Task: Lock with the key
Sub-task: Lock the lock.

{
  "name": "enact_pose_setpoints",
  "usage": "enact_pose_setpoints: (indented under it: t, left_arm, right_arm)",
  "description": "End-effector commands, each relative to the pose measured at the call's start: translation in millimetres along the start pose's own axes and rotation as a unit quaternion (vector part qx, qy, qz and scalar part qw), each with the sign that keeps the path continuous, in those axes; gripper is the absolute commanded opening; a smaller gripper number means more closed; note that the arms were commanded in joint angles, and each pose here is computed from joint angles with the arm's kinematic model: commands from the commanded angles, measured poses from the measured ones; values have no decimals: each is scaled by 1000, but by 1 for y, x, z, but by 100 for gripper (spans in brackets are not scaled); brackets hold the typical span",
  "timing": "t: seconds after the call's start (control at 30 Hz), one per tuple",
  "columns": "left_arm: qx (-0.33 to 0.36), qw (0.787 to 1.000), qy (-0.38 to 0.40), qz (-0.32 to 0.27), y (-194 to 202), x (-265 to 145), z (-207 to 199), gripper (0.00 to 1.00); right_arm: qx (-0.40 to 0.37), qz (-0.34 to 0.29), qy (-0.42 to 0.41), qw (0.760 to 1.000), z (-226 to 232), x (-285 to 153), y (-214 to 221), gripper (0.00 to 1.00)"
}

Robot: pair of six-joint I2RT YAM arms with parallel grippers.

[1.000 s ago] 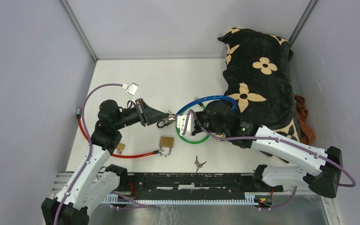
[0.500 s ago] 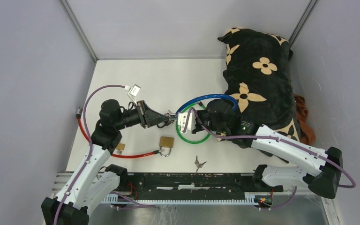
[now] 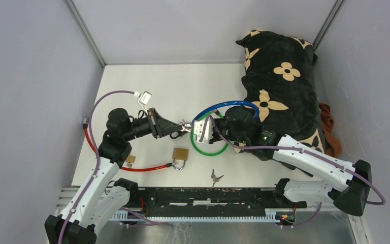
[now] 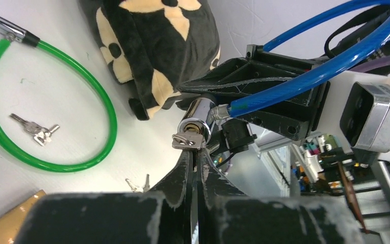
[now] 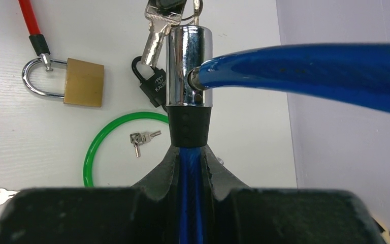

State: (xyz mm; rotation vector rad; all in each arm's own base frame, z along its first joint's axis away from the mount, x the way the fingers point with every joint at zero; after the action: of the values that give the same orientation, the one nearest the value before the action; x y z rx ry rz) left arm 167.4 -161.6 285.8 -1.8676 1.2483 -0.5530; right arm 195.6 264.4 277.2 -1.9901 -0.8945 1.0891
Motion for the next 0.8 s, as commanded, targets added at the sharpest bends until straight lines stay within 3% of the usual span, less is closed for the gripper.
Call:
enact_pose_setpoints:
  t: [0.0, 0.1, 0.23, 0.77]
  left_arm:
    - [123, 992, 13, -19, -10, -1, -1, 2]
    - [220, 976, -1, 0, -7, -3, 4, 2]
    - [295, 955, -5, 26, -1, -7, 8, 2]
    - [423, 906, 8, 13, 11, -21, -4, 2]
  right_arm:
    - [-22, -81, -16, 996, -5, -7, -39, 0]
    - [-28, -99, -48, 994, 1, -6, -46, 0]
    - [-19, -102, -90, 990, 7, -2, -53, 0]
    - [45, -86, -102, 990, 2, 9, -49, 0]
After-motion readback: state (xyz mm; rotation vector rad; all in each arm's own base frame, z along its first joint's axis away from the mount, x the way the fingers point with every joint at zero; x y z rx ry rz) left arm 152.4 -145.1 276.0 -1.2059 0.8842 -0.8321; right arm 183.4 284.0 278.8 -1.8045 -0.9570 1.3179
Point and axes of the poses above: each gripper's point midway between its finger pads, its own x axis out along the fingers, its own z axis along the line the jaws close on, y = z × x, the point moved 6 cm from there along -x, back along the fingers, and after that the axes turned 14 degrees about x, right-handed, at the moved point
